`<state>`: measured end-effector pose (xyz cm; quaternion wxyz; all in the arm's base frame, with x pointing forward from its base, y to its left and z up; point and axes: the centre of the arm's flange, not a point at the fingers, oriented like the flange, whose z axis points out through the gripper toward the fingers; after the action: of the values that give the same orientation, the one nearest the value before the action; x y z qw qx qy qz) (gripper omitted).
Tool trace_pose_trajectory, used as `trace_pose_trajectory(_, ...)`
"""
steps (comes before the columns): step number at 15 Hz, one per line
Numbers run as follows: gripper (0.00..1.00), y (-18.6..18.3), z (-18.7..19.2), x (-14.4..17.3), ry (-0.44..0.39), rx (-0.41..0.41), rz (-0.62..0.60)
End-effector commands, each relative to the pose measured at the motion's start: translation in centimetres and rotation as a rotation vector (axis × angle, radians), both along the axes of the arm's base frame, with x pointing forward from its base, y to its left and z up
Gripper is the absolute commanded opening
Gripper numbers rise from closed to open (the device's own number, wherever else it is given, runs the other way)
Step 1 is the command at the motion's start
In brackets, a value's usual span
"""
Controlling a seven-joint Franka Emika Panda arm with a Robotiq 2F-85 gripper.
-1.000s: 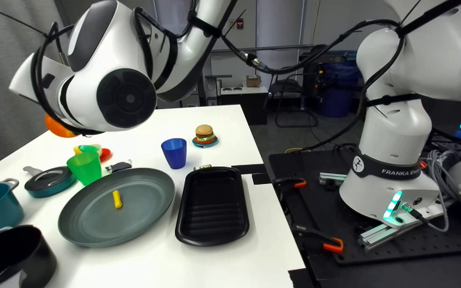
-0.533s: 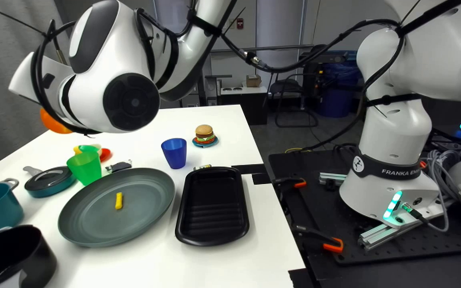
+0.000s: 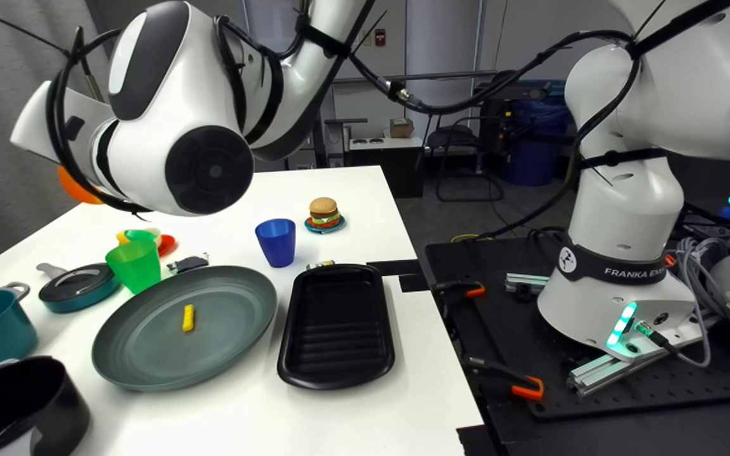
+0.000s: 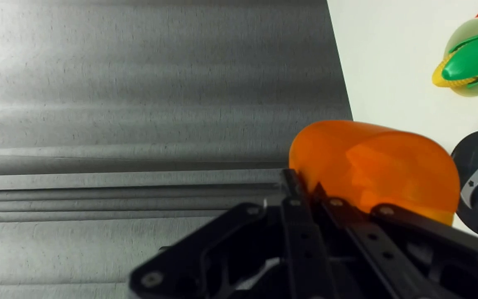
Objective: Pour the contents from the orange cup onto the gray plate
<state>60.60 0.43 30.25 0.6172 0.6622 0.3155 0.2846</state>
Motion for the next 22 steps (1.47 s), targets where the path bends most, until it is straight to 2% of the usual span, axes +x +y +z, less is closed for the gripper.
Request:
trace_pose_trajectory(1, 0.0, -0.3, 0.6, -1.2, -0.044, -0.037, -0.013)
trace_pose_trajectory(2, 0.0, -3.1, -2.0, -6.6, -0.049, -0.042, -0.022)
trace_pose_trajectory(3, 0.0, -3.8, -2.3, -7.1, -0.06, -0.055, -0.019)
trace_pose_trajectory(5, 0.0, -6.1, -3.8, -10.0, -0.082, -0.063, -0.034)
trace_pose_trajectory(7, 0.0, -8.0, -4.5, -12.2, -0.103, -0.049, -0.048)
trace_pose_trajectory(9, 0.0, -8.1, -5.1, -14.1, -0.112, -0.046, -0.042)
trace_pose_trajectory(13, 0.0, -8.0, -4.2, -14.3, -0.134, -0.045, -0.01)
trace_pose_trajectory(22, 0.0, -5.0, -3.8, -11.8, -0.149, -0.049, 0.09)
